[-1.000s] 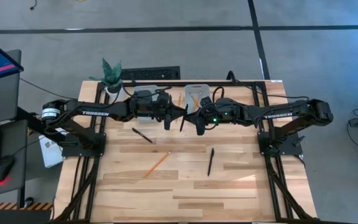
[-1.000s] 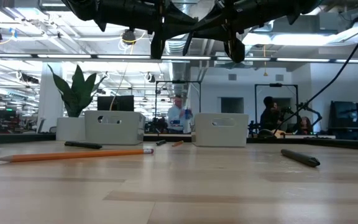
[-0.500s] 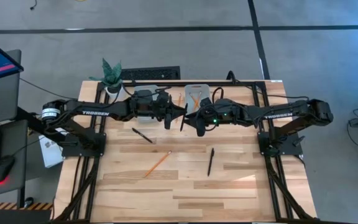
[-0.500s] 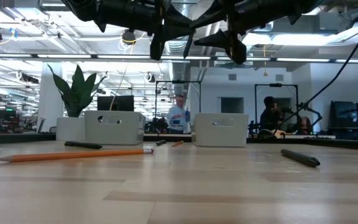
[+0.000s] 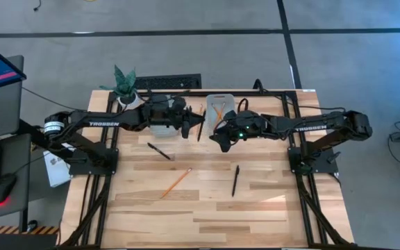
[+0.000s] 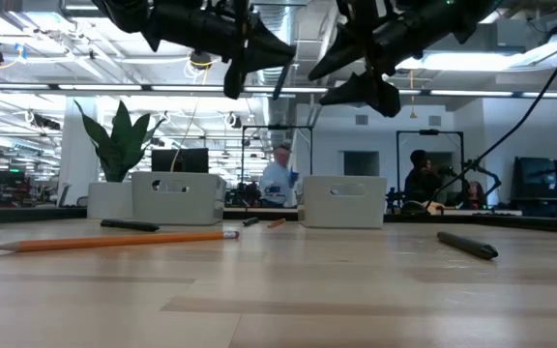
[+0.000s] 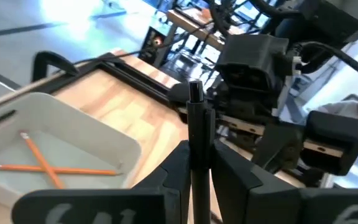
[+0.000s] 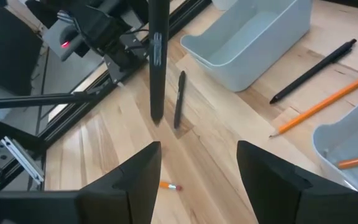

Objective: Sort pens & pencils
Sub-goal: Put the black pen into the left gray bin

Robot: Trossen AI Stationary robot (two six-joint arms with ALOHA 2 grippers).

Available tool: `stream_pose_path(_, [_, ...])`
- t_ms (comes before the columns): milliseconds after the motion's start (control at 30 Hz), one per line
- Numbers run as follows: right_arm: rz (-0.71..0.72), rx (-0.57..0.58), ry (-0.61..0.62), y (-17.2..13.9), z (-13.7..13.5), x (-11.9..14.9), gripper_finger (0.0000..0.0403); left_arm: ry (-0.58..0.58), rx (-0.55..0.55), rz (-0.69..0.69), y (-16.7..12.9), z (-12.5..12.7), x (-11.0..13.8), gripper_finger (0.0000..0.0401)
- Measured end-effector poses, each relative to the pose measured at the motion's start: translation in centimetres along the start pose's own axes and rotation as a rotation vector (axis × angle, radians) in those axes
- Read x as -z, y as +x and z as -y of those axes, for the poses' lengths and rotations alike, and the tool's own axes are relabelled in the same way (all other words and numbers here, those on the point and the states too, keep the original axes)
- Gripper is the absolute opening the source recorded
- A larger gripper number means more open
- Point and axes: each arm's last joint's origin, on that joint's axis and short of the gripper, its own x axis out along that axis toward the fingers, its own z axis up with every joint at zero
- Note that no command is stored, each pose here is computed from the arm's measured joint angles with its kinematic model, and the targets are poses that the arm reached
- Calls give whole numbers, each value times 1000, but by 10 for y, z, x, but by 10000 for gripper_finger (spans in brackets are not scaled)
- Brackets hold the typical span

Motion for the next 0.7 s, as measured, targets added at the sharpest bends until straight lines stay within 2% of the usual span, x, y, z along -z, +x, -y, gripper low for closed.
stream_pose_path(200, [1,7,-10,0,2,-1,232,9,-123,-32,-21,-14,-10,43])
stream_pose_path(500, [7,24,-2,0,7,-4,232,-37,-514,-105,-59,-45,-14,43])
stream_pose_path(600, [11,27,0,0,8,-5,232,-82,-601,-115,-65,-56,-13,43])
stream_pose_path(700, [15,25,0,0,8,-5,232,-129,-640,-108,-69,-64,-14,43])
